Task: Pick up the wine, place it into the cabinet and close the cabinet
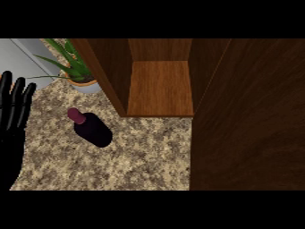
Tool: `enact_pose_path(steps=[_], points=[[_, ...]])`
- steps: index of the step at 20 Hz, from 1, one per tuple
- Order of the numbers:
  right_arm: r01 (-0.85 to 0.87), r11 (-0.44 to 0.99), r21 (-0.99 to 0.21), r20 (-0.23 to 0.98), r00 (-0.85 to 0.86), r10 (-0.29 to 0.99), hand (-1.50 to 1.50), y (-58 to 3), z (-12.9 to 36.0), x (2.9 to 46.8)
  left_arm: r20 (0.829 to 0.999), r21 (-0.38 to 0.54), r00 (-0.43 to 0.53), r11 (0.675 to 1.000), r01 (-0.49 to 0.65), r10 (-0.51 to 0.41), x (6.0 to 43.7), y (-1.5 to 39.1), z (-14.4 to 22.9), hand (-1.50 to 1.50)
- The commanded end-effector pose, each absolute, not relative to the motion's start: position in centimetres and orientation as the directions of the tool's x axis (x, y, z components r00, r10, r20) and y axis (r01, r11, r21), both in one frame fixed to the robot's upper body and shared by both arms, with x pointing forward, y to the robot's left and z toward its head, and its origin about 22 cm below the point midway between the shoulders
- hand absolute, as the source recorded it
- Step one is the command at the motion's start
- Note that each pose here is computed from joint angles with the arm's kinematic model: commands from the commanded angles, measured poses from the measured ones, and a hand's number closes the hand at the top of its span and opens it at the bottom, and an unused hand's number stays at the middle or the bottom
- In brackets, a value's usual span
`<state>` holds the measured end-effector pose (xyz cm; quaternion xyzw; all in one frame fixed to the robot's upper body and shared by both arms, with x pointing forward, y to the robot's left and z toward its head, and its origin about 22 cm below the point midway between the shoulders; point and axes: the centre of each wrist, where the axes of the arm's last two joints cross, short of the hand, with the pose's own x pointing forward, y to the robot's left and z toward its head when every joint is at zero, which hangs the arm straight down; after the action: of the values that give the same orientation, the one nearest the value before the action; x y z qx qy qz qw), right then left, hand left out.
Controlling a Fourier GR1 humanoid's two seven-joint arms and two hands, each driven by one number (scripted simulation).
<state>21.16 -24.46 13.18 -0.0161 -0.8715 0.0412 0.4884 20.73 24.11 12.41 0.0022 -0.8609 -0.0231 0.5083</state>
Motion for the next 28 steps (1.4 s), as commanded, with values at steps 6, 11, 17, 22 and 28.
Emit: enact_pose_path(steps=[6, 11, 17, 22, 28], points=[[-0.04, 0.996, -0.081, 0.858, -0.511, 0.049, -1.5, -24.7, 12.4, 16.3, 0.848, 0.175, -0.522, 0.979, 0.1, -0.098, 25.0, 17.8, 13.2, -1.5], [-0.435, 0.9, 0.012, 0.907, -0.374, -0.193, -1.5, -22.7, 13.3, 16.3, 0.901, -0.174, -0.388, 0.981, 0.081, 0.192, 21.5, 17.1, 15.8, -1.5], [-0.445, 0.896, 0.011, 0.913, -0.36, -0.19, -1.5, -21.9, 15.7, 14.8, 0.904, -0.178, -0.384, 0.982, 0.066, 0.19, 17.2, 14.4, 19.3, -1.5], [-0.429, 0.903, 0.015, 0.916, -0.356, -0.184, -1.5, -22.8, 15.4, 14.8, 0.907, -0.172, -0.379, 0.983, 0.058, 0.181, 13.8, 14.0, 21.5, -1.5], [-0.445, 0.895, 0.037, 0.913, -0.349, -0.212, -1.5, -21.8, 17.5, 13.6, 0.902, -0.204, -0.371, 0.975, 0.083, 0.22, 13.1, 12.6, 23.8, -1.5]])
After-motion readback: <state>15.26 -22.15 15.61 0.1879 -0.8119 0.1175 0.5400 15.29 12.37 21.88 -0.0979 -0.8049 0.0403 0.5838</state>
